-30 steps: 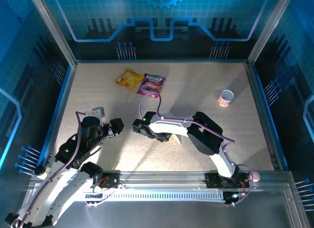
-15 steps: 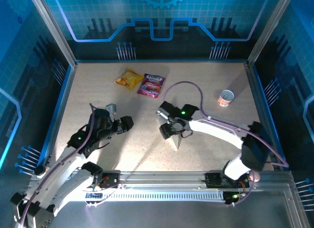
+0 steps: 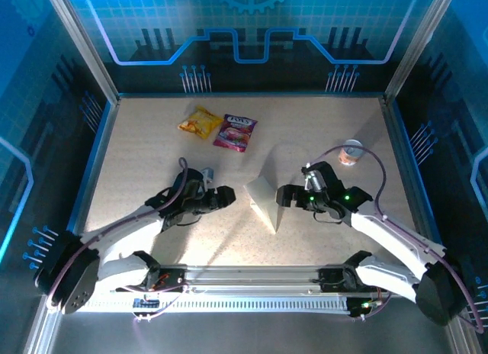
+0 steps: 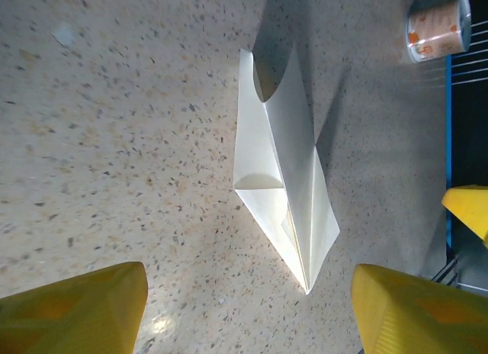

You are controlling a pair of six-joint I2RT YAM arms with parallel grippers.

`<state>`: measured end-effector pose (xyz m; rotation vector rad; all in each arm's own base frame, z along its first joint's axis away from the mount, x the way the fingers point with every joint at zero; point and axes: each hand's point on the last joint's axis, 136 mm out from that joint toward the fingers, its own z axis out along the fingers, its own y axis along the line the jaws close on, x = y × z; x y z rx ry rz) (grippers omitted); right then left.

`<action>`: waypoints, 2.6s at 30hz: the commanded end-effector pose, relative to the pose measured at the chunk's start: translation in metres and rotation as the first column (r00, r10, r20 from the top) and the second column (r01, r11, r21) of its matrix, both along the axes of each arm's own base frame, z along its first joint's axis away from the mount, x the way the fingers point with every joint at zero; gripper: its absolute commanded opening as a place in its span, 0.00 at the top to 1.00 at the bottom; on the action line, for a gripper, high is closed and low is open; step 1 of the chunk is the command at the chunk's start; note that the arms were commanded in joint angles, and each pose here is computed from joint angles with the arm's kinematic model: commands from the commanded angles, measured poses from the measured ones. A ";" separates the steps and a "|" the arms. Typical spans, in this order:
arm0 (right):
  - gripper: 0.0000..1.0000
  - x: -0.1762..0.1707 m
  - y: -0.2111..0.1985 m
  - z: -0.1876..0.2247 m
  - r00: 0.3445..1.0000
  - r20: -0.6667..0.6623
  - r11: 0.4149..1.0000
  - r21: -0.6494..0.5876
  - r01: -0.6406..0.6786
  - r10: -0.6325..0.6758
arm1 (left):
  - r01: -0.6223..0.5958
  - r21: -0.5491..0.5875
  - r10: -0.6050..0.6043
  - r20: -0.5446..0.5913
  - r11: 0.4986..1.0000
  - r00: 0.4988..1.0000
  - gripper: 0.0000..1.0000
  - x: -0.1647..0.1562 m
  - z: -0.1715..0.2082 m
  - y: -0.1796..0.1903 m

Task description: Fold a paper plane with a square sheet of paper (fold left side to right side)

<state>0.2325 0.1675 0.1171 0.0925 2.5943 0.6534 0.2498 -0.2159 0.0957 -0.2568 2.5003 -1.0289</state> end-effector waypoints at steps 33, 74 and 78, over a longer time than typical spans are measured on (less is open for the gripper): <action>0.01 -0.005 0.021 0.048 0.957 0.184 0.930 0.253 -0.268 0.226 | 0.316 -0.156 -0.291 0.166 0.936 0.942 0.98 0.015 0.034 -0.064; 0.42 -0.034 0.102 0.094 0.745 0.296 0.622 0.416 -0.663 0.597 | 0.545 -0.265 -0.467 0.305 0.795 0.830 1.00 -0.032 0.088 -0.052; 0.48 -0.026 0.106 0.094 0.752 0.291 0.630 0.415 -0.656 0.591 | 0.547 -0.272 -0.472 0.296 0.792 0.830 1.00 -0.034 0.087 -0.052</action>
